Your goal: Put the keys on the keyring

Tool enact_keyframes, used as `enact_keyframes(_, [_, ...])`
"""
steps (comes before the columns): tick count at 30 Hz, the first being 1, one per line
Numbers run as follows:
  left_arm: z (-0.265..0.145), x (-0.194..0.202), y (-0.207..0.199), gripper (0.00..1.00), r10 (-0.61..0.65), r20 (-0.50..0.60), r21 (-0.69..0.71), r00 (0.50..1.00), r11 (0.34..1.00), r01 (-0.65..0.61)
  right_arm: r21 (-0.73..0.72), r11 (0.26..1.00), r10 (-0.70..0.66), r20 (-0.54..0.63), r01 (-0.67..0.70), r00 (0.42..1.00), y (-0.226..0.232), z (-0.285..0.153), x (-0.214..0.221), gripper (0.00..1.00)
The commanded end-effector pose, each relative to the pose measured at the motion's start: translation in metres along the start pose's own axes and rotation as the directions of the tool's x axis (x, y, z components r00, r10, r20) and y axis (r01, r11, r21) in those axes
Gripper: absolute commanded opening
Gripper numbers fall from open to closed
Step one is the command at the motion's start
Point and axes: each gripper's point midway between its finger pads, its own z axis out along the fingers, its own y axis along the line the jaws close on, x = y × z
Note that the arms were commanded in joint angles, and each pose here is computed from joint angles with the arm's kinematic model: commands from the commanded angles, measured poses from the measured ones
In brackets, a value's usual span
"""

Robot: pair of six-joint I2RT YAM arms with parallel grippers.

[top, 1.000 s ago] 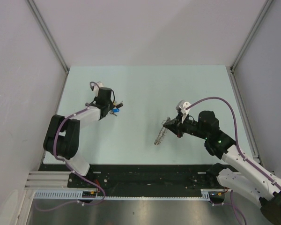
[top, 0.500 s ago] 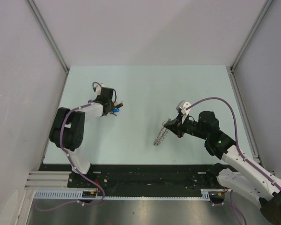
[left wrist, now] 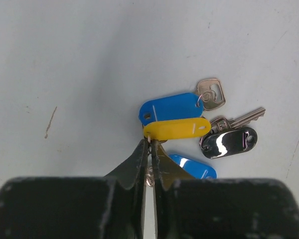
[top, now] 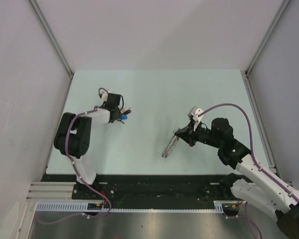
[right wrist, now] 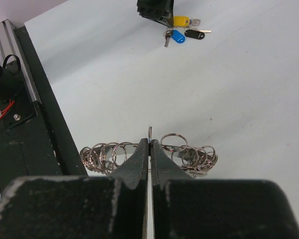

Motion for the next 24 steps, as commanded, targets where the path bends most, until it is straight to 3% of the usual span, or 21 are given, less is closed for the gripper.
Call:
enact_keyframes(1, [-0.012, -0.033, -0.001, 0.06, -0.013, 0.076, -0.013, 0.997, 1.0, 0.014, -0.017, 0.999, -0.039, 0.071, 0.04, 0.997, 0.004, -0.003, -0.02, 0.0])
enact_keyframes(4, [-0.018, -0.041, 0.001, 0.0, 0.007, 0.095, -0.024, 0.995, 1.0, -0.004, -0.022, 0.999, -0.039, 0.071, 0.04, 0.997, 0.005, -0.003, -0.02, 0.0])
enact_keyframes(11, [-0.044, -0.077, 0.007, 0.0, 0.101, 0.17, -0.063, 0.98, 0.994, -0.091, -0.022, 0.999, -0.042, 0.094, 0.044, 0.995, 0.007, -0.007, -0.026, 0.0])
enact_keyframes(16, [-0.07, -0.102, -0.012, 0.0, 0.269, 0.179, -0.013, 0.946, 0.962, -0.271, -0.021, 0.999, -0.041, 0.121, 0.044, 0.992, 0.01, -0.013, -0.034, 0.0])
enact_keyframes(21, [-0.11, -0.075, -0.077, 0.0, 0.5, 0.218, 0.154, 0.838, 0.83, -0.536, -0.02, 0.999, -0.028, 0.151, 0.031, 0.988, 0.013, -0.02, -0.041, 0.0])
enact_keyframes(24, [-0.129, -0.053, -0.113, 0.0, 0.578, 0.221, 0.254, 0.786, 0.744, -0.618, -0.026, 1.0, -0.01, 0.148, 0.014, 0.989, 0.017, -0.026, -0.04, 0.0])
